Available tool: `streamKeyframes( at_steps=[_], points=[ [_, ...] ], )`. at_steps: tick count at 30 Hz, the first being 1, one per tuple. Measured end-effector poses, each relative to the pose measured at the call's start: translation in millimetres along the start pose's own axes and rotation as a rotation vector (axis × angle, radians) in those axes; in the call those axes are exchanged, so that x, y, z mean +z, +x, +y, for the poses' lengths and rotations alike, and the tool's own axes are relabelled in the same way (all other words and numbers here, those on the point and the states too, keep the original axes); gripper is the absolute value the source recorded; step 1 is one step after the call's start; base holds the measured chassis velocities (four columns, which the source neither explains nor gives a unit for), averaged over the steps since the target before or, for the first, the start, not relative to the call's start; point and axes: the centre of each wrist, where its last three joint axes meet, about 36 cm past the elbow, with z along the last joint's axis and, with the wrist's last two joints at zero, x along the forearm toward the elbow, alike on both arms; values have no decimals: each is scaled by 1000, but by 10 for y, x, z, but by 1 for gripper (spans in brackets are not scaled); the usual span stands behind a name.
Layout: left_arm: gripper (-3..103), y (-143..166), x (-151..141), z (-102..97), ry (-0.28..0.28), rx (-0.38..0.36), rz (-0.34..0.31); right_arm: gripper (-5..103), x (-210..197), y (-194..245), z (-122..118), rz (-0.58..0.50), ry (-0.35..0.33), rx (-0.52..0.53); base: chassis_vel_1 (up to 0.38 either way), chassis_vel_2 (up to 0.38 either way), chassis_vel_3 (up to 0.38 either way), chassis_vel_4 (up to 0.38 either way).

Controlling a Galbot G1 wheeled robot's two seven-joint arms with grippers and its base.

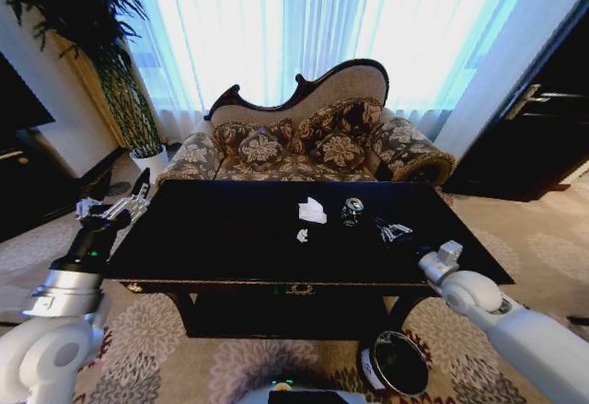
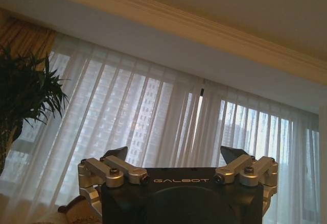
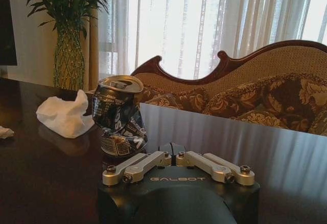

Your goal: Move to the front of the table and place the trash on the table into the trash bin.

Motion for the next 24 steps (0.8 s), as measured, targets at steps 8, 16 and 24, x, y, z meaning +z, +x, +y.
streamKeyframes(
  at_steps=[8, 16, 24],
  points=[
    [100, -15, 15, 1, 3, 4, 2, 1, 9, 116, -82, 16, 11, 26, 0, 0, 0, 0],
    [100, -26, 57, -26, 21, 11, 5, 33, -67, 222, -207, 23, 40, 58, 0, 0, 0, 0],
    [100, -57, 115, -56, 31, 26, 19, 66, -81, 325, -285, 74, 116, 73, 0, 0, 0, 0]
  ],
)
